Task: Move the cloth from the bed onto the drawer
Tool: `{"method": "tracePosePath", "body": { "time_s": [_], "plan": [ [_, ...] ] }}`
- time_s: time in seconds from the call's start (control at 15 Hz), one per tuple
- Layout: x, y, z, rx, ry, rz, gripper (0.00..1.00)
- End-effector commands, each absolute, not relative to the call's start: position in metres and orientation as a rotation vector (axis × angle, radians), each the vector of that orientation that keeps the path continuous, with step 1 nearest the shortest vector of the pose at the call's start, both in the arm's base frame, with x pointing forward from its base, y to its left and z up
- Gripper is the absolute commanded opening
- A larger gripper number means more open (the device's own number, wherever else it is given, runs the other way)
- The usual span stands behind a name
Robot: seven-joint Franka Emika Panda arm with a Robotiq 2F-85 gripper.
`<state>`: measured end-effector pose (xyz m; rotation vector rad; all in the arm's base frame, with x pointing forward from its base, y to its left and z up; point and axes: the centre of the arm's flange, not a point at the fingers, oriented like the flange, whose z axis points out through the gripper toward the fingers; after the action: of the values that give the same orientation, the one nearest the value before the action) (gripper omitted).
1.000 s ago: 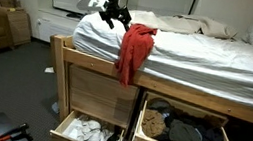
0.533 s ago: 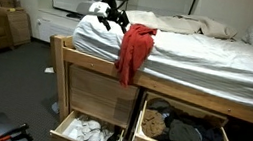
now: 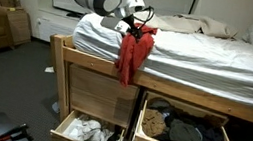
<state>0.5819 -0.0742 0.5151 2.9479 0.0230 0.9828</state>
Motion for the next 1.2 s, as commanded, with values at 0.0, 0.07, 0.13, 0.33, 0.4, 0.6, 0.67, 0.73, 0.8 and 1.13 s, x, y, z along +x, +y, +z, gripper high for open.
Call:
{"method": "tracePosePath", "body": {
  "time_s": [0.0,0.07,0.13,0.33,0.4,0.6,0.67,0.73,0.8,1.13],
  "plan": [
    [0.663,-0.077,0.516,3.010,0.254,1.015,1.00],
    [0.618,-0.069,0.507,2.976,0.121,1.010,1.00],
    [0.632,-0.063,0.506,2.988,0.176,1.023,1.00],
    [0.649,-0.053,0.508,2.990,0.219,1.041,1.00],
    [0.643,-0.052,0.508,2.985,0.185,1.024,1.00],
    [0.673,-0.058,0.479,3.044,0.175,1.018,1.00],
    [0.680,-0.058,0.467,3.062,0.168,1.025,1.00],
    [0.688,-0.055,0.453,3.081,0.170,1.024,1.00],
    [0.693,-0.053,0.442,3.094,0.176,1.011,1.00],
    [0.674,-0.045,0.453,3.081,0.151,0.986,0.75]
  ]
}}
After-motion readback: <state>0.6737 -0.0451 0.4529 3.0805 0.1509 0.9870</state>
